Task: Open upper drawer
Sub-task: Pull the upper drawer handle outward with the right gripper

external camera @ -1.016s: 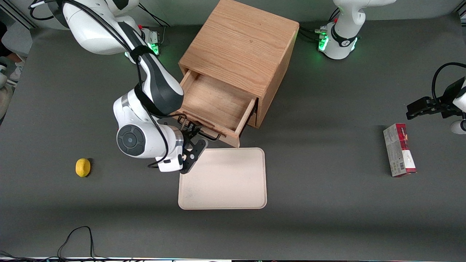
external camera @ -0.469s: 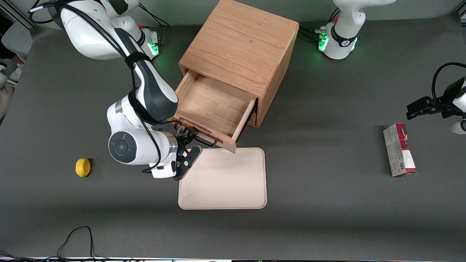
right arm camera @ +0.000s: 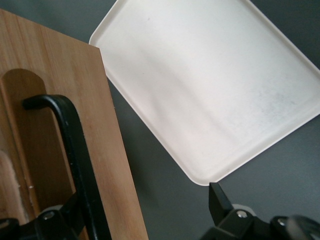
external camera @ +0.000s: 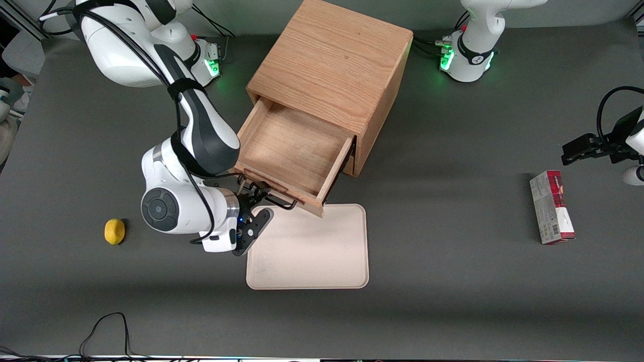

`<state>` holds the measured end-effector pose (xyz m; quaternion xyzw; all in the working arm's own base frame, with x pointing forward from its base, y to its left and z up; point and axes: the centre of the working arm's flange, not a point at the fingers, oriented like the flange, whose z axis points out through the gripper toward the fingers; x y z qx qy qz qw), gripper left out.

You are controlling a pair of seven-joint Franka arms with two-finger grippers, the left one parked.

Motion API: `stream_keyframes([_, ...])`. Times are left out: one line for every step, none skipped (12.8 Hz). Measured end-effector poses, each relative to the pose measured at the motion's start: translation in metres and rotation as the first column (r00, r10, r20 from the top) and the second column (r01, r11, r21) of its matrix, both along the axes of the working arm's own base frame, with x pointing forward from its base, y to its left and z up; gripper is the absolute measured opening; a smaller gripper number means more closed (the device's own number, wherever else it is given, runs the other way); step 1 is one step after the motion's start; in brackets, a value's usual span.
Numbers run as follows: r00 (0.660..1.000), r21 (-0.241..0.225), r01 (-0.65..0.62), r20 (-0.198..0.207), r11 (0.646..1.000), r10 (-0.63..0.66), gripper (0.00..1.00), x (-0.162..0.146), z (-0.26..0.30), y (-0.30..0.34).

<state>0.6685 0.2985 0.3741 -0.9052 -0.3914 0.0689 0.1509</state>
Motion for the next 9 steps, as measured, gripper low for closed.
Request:
stream_keyframes([1.0, 0.0, 0.007, 0.0, 1.0, -0.007, 1.0, 0.002, -0.001, -0.004])
stream_keyframes([1.0, 0.01, 0.021, -0.005, 1.0, -0.021, 1.0, 0.005, -0.002, -0.01])
stream_keyframes([1.0, 0.019, 0.029, -0.008, 0.999, -0.028, 1.0, 0.007, -0.002, -0.013])
stream_keyframes([0.999, 0.026, 0.037, -0.009, 0.999, -0.037, 1.0, 0.009, -0.003, -0.016])
stream_keyframes([0.999, 0.03, 0.042, -0.007, 0.999, -0.042, 1.0, 0.012, -0.003, -0.018])
stream_keyframes([0.999, 0.033, 0.046, -0.005, 0.998, -0.046, 1.0, 0.014, -0.003, -0.02])
stream_keyframes([0.999, 0.035, 0.049, -0.002, 0.998, -0.049, 1.0, 0.016, -0.003, -0.021])
stream_keyframes([0.999, 0.037, 0.05, 0.001, 0.998, -0.05, 1.0, 0.017, -0.003, -0.021])
stream_keyframes([0.999, 0.038, 0.051, 0.004, 0.998, -0.051, 1.0, 0.018, -0.002, -0.021])
